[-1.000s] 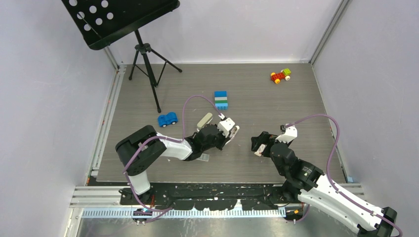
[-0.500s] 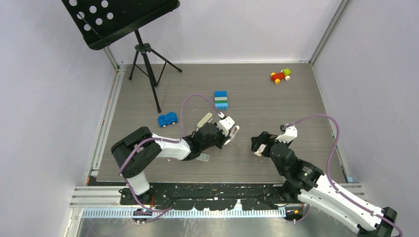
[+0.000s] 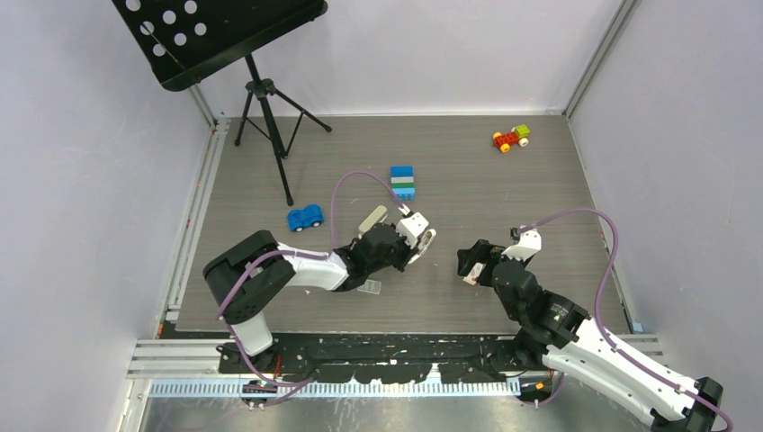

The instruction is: Load the staples into the stapler

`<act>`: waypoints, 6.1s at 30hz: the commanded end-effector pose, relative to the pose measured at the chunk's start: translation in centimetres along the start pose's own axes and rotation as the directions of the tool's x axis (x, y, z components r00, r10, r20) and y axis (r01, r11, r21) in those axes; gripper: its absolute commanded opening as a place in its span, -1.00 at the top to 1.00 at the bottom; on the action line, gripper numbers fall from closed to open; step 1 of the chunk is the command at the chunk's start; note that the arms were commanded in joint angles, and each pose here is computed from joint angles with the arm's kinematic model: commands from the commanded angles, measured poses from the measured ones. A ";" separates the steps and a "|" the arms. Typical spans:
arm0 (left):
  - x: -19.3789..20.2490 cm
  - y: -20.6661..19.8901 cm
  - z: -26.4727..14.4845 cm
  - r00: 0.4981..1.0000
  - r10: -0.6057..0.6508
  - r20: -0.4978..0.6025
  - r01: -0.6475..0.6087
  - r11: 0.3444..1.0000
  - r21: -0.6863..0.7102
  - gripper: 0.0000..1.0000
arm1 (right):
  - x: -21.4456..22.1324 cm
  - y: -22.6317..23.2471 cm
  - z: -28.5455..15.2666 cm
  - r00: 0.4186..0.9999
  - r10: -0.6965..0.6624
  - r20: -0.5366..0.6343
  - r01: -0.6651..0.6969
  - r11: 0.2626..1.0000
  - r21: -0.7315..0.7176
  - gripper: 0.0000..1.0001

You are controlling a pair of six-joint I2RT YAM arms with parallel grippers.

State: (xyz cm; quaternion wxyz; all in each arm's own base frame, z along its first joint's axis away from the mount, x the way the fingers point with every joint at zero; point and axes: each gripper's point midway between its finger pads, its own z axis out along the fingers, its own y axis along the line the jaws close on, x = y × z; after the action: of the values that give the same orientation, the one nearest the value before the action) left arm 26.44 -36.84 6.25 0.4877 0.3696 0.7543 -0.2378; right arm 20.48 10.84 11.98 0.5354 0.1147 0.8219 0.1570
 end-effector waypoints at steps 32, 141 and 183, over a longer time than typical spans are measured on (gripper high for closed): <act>-1.3 0.0 0.7 0.999 -0.036 0.025 0.036 0.999 -0.004 0.98 | -1.0 0.0 0.1 0.999 0.019 0.041 -0.020 1.000 0.015 -1.00; 4.0 0.3 -0.4 0.998 -0.058 0.008 0.058 0.998 -0.016 0.36 | 3.9 8.8 12.0 0.839 -0.104 -0.535 0.028 0.989 -0.147 0.30; 3.6 -0.4 -2.7 0.979 -0.205 0.022 0.205 0.979 0.001 -0.04 | 5.7 11.0 4.9 0.893 -0.166 -0.419 0.119 0.983 -0.137 -0.33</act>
State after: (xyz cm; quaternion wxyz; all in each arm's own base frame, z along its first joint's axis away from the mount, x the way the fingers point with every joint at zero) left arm 24.59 -34.28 2.87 0.4782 0.2874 0.7819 -0.2782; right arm 22.33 23.16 6.86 0.3250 -0.0347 0.9328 0.1518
